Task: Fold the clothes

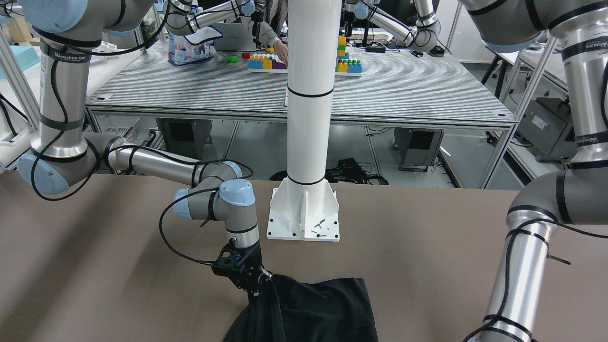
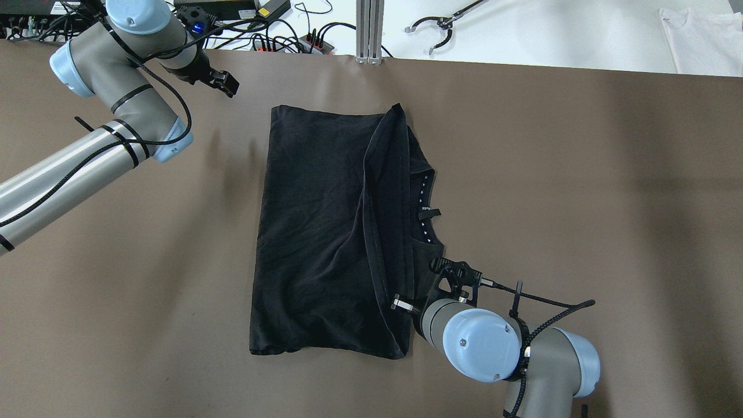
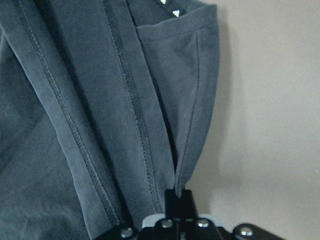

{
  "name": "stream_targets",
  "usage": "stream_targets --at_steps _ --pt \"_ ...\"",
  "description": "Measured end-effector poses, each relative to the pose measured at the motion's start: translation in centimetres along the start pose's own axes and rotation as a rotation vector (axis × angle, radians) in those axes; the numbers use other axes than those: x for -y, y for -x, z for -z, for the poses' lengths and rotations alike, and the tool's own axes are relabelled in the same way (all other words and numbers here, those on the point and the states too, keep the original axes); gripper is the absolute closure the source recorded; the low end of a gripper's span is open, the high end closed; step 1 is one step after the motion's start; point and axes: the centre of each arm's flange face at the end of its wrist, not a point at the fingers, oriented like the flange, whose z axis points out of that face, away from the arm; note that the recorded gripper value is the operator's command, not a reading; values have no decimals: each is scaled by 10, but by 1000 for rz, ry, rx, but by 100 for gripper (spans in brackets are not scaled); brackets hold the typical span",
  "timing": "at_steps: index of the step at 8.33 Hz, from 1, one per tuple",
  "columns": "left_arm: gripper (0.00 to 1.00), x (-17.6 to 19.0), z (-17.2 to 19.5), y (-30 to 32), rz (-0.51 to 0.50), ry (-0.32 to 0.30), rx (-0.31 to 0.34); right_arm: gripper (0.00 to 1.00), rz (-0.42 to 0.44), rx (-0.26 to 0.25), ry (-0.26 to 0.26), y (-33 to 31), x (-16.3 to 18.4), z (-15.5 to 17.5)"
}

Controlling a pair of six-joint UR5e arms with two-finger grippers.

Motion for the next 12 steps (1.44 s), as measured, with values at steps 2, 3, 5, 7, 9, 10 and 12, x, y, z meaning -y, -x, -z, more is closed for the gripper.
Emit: stream_targets --at_steps 2,3,5,7,9,10,12 --pt "0 0 0 0 2 0 0 6 64 14 3 3 0 10" --pt "0 0 0 0 2 0 0 7 135 21 5 8 0 12" --pt "0 0 0 0 3 0 0 13 342 22 7 15 -5 9" --pt "0 0 0 0 3 0 0 32 586 29 22 33 -31 -2" --pt "0 0 0 0 3 0 0 50 748 18 13 49 -44 -17" --pt "0 0 0 0 3 0 0 52 821 10 12 48 -46 -21" --pt "0 -1 0 -1 3 -1 -1 54 903 -1 12 41 -44 -22"
